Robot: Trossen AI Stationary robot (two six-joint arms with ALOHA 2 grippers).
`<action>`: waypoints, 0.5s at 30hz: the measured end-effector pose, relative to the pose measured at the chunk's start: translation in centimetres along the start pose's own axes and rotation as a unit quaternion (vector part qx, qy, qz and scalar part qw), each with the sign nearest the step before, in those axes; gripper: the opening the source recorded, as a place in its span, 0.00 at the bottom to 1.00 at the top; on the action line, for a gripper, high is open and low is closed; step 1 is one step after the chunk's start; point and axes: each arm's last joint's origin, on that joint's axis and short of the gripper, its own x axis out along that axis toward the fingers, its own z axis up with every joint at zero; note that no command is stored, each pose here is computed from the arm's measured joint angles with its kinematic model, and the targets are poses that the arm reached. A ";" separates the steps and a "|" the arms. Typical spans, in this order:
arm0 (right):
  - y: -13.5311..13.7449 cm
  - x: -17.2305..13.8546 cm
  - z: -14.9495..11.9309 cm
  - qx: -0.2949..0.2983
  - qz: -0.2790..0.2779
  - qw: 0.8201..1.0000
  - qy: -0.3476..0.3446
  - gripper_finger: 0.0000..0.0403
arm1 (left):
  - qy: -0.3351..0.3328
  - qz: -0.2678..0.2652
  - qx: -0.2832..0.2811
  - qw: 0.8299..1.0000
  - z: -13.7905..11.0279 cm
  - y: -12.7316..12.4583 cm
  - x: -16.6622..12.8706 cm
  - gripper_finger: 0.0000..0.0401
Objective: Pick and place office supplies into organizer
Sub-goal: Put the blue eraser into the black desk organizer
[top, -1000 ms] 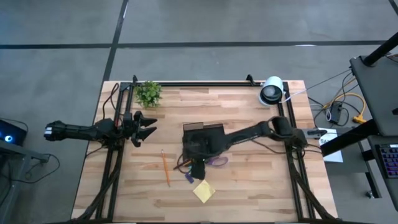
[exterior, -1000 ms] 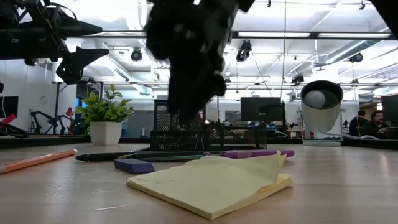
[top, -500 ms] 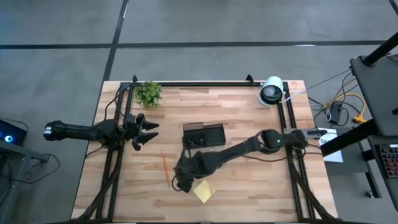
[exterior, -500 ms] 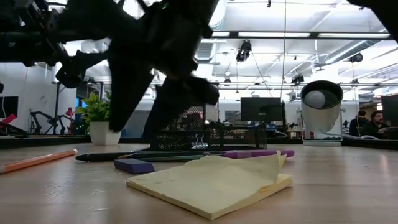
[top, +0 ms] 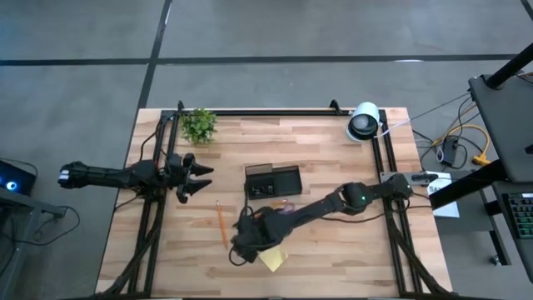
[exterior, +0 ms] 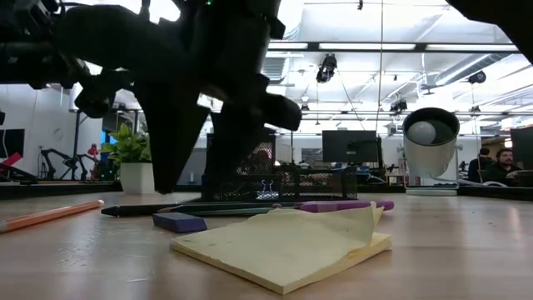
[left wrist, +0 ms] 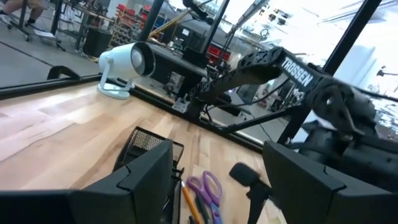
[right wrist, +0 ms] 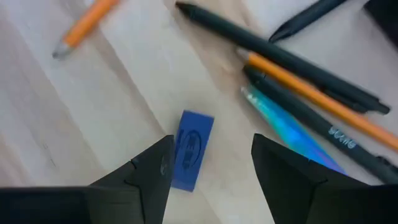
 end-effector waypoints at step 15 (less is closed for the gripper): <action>0.5 2.0 -0.4 -0.020 0.007 1.000 -0.001 0.50 | 0.012 0.005 0.006 1.000 -0.3 0.1 0.0 0.59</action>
